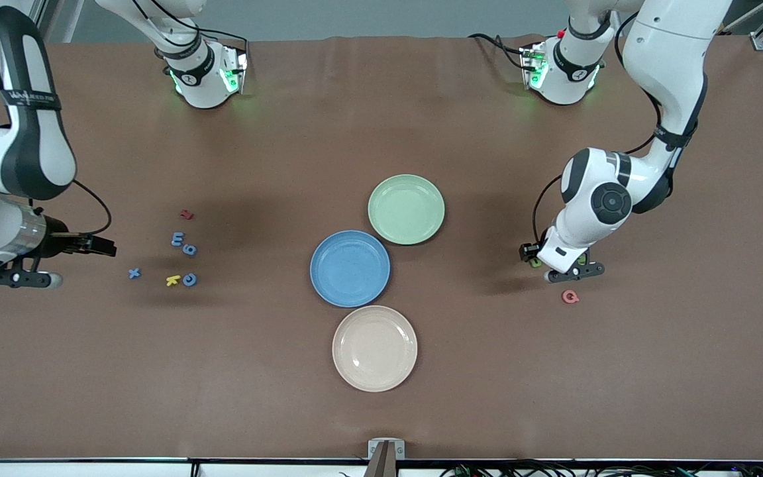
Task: Sort letters by color into matching plates
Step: 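Grasp the green n with the left gripper while the right gripper reaches letters, then carry the green n to the green plate while the right gripper grasps x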
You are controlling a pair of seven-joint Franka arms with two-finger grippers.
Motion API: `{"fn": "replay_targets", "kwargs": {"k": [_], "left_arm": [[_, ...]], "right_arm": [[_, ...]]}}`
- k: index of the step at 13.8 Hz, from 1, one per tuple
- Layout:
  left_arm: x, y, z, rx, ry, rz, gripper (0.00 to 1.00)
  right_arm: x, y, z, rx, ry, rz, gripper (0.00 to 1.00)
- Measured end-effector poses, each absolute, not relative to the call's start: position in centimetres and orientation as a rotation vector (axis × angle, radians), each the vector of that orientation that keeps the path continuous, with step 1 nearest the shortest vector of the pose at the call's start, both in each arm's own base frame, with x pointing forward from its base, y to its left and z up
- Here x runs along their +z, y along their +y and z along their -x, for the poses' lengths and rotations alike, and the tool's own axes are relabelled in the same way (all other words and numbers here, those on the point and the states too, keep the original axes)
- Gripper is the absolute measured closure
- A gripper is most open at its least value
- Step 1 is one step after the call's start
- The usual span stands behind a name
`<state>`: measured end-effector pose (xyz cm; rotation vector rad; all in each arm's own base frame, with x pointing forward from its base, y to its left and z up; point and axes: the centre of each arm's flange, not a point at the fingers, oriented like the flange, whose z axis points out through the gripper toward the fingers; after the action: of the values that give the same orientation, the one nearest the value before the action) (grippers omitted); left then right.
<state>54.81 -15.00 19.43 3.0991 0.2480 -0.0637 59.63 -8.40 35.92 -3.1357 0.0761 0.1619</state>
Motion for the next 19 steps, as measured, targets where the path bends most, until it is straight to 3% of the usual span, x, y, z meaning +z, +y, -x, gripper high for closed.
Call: {"fn": "replay_targets", "kwargs": {"k": [4, 5, 10, 13, 15, 19], "left_arm": [[17.8, -14.7, -54.6, -0.092, 0.258, -3.102, 0.43], [17.7, -14.7, -54.7, -0.095, 0.258, -3.102, 0.49], [18.0, -14.4, -55.4, -0.075, 0.27, -3.098, 0.56], [18.0, -14.4, -55.5, -0.071, 0.271, -3.097, 0.65], [17.9, -14.4, -55.5, -0.076, 0.273, -3.098, 0.7], [17.8, -14.4, -55.5, -0.077, 0.273, -3.098, 0.73]], "right_arm": [[30.2, -10.4, -57.1, 0.119, 0.023, 3.139, 0.0], [28.7, -10.6, -56.7, 0.125, 0.016, 3.138, 0.0], [22.6, -12.1, -56.6, 0.119, -0.069, 3.137, 0.02], [21.1, -12.6, -57.2, 0.115, -0.086, 3.137, 0.1], [19.9, -12.7, -57.6, 0.097, -0.092, 3.141, 0.22], [18.3, -12.6, -57.7, 0.107, -0.103, 3.138, 0.33]]}}
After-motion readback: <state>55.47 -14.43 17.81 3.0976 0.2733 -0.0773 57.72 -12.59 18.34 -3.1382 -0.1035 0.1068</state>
